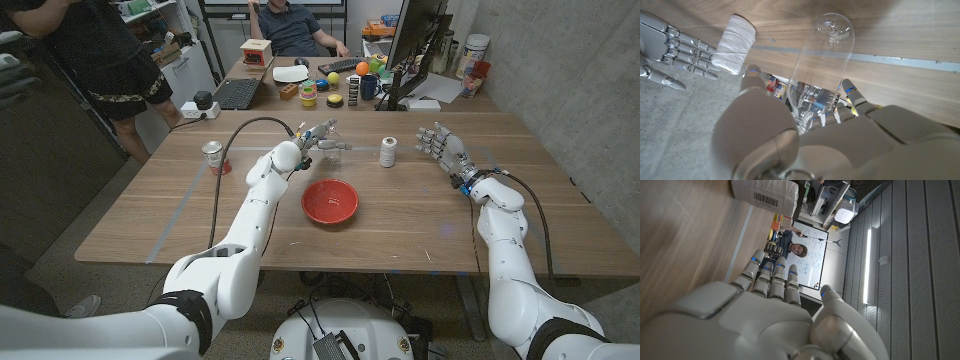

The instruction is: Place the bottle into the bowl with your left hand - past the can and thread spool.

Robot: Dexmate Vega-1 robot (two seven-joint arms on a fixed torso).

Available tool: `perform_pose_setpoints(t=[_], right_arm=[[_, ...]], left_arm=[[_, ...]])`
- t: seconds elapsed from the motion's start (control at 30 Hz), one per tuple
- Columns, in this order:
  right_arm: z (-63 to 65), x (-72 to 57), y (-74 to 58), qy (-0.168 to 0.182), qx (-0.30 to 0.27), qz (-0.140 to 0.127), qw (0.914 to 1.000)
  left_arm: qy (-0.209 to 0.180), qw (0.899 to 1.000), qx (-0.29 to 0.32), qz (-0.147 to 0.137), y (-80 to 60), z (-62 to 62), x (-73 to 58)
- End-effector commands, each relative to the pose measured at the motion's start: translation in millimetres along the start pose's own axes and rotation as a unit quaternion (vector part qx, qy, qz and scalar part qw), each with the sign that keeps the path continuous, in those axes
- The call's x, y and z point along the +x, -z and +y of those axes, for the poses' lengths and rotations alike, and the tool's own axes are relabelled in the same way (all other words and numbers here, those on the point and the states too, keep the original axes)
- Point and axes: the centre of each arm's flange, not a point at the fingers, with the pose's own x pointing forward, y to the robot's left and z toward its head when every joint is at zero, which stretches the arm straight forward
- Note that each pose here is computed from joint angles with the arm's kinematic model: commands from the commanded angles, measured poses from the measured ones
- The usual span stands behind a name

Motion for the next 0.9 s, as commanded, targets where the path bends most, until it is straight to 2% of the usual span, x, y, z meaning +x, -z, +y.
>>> perform_pose_setpoints(t=[0.03,0.53,0.83,0.9], right_arm=[[-4.0,0.4,-1.1,-0.002,-0.002,0.000,1.0000],[-7.6,-1.8,-1.5,-0.001,-0.004,0.000,1.0000],[-7.9,-2.6,-2.1,-0.001,-0.008,0.001,1.0000],[-8.1,-3.1,-1.7,-0.001,-0.005,0.000,1.0000]], left_arm=[[-0.006,1.000,-0.016,-0.002,2.1,-8.1,4.5],[0.006,0.999,-0.032,-0.005,-1.2,-10.0,8.9],[-0.025,1.000,-0.015,0.003,-6.5,-7.8,5.3],[-0.021,1.000,-0.015,0.005,-7.2,-7.0,4.7]])
